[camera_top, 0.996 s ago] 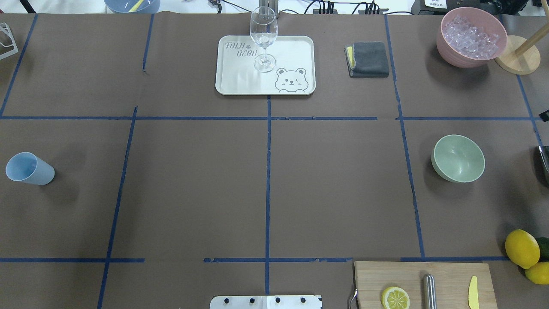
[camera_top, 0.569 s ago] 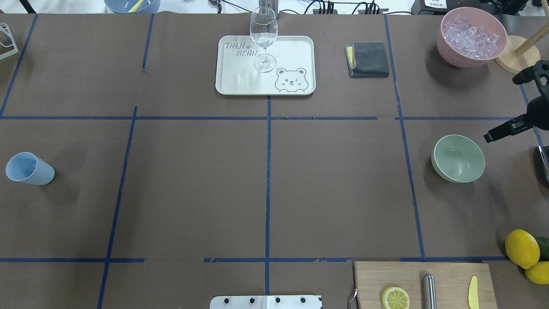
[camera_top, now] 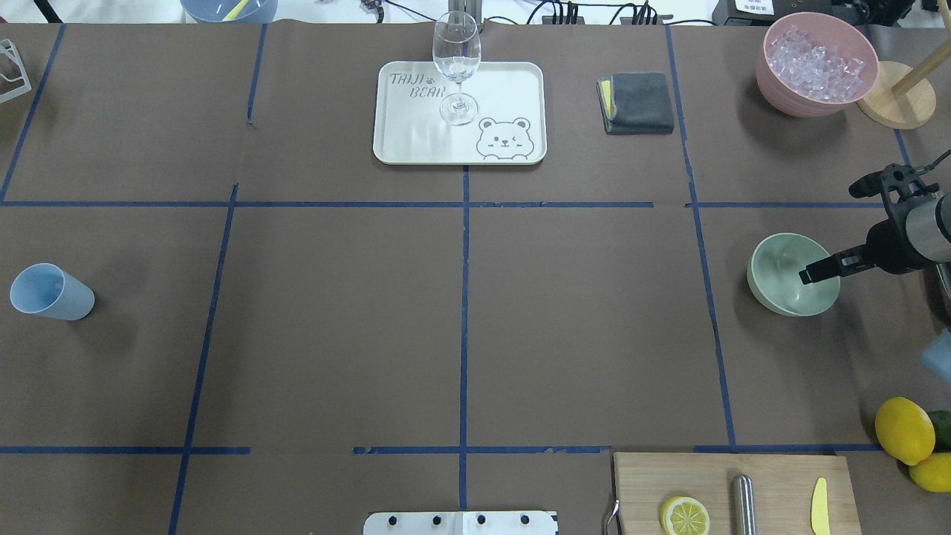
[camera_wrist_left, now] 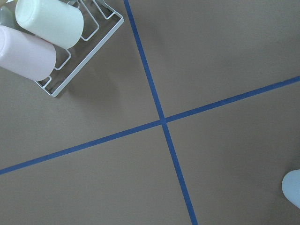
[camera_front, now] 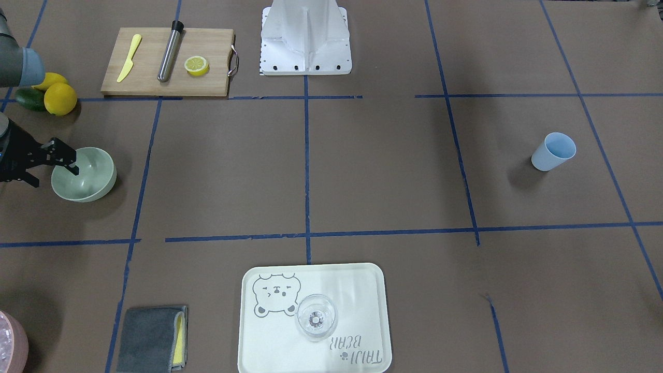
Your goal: Pour ice into bowl
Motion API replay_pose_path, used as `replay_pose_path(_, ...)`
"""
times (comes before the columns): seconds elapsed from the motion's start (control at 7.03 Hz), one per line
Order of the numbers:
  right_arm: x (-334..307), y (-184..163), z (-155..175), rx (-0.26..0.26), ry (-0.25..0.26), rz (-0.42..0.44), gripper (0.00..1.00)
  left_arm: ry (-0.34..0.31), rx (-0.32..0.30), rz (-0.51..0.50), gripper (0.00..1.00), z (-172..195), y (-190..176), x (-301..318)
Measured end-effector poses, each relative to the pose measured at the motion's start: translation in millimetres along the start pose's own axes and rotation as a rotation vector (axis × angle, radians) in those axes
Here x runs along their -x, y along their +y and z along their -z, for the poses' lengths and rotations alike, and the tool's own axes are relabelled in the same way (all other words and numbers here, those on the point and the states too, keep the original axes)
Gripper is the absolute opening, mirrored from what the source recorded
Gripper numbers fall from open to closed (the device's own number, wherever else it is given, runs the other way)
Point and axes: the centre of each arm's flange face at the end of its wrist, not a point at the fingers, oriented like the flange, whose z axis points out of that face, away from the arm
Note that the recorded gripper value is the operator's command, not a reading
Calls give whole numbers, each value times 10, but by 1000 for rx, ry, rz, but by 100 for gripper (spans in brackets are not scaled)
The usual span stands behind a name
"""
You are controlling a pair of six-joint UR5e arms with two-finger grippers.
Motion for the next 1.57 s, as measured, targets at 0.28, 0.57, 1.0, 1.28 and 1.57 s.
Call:
replay_pose_path(0.28, 31, 14, -11, -3, -7, 5, 0, 0, -2, -2, 100, -7, 11, 6)
replay_pose_path(0.57, 100, -9, 60, -17, -18, 8, 0, 1, -2, -1, 100, -13, 24, 10)
replay_pose_path(1.0, 609, -234, 341, -75, -81, -27, 0, 2, 3, 3, 100, -25, 63, 17)
replay_pose_path(1.28, 1428, -529, 429, -94, -180, -74, 0, 5, 5, 6, 100, -31, 75, 20)
replay_pose_path(1.57, 2615, -889, 406, -51, -260, -125, 0, 6, 7, 8, 100, -39, 82, 27)
